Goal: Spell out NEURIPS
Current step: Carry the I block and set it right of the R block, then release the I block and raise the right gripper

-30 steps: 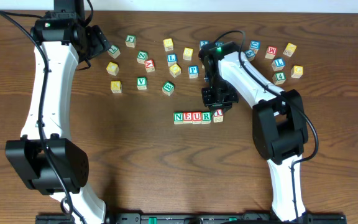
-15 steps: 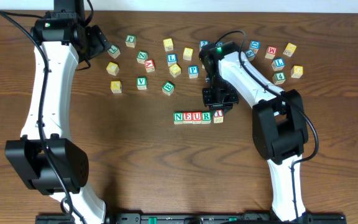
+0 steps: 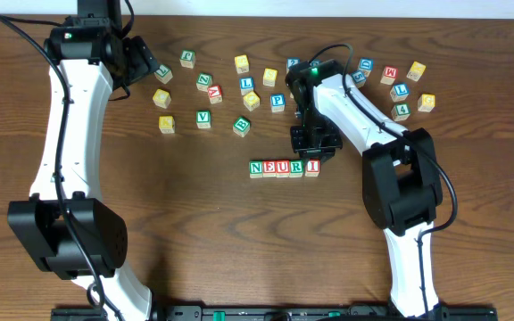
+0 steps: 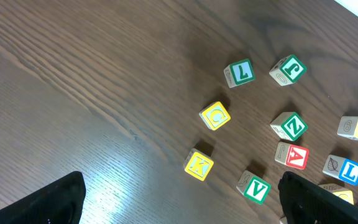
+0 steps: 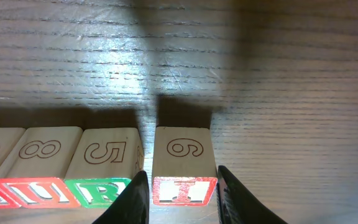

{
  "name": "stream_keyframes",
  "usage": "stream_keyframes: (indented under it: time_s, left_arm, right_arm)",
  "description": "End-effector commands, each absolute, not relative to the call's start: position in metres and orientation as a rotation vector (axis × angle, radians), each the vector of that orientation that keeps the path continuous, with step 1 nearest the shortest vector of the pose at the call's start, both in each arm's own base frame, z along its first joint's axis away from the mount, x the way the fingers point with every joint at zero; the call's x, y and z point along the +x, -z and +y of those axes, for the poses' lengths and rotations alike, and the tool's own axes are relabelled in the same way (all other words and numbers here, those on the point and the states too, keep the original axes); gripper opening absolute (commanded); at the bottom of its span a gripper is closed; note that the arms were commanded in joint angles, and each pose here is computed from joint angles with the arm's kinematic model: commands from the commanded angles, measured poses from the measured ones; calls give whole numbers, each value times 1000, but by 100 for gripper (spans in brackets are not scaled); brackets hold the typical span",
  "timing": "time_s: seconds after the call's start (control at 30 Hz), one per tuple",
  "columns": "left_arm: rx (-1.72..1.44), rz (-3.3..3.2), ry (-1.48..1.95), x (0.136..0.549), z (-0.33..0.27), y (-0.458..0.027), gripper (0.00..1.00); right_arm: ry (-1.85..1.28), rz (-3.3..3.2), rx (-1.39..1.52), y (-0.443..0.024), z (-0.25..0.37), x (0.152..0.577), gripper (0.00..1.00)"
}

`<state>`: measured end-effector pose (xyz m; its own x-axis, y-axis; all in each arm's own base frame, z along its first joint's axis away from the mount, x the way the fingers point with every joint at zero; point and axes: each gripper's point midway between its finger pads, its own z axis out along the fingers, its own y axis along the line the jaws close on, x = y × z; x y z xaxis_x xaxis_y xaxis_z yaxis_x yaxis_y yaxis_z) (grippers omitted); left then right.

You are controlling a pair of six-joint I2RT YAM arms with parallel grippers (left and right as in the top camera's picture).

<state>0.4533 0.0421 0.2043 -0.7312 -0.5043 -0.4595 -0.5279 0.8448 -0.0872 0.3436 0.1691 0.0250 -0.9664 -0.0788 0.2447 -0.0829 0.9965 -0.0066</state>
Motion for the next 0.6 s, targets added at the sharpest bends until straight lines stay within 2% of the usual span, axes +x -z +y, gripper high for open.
stream_keyframes:
  time_s: [0.0,0.1,0.17,0.37,0.57]
  left_arm:
    - [-759,2558,-92,453,45,-199,98]
    - [-759,2558,-92,453,45,-199,98]
    - [-759,2559,-92,453,45,-199,98]
    - [-759,2558,-92,453,45,-199,98]
    - [-759,2559,-92,453,45,-199,98]
  right_arm:
    - [-14,-2904,113,-29,174,342,23]
    - [-2,-2923,110,-30,175,348,16]
    - [11,-2942,112,-36,175,353,16]
    - [68,-3030,117,-68,177,367,22]
    - [103,-3086,99,-97,171,368,24]
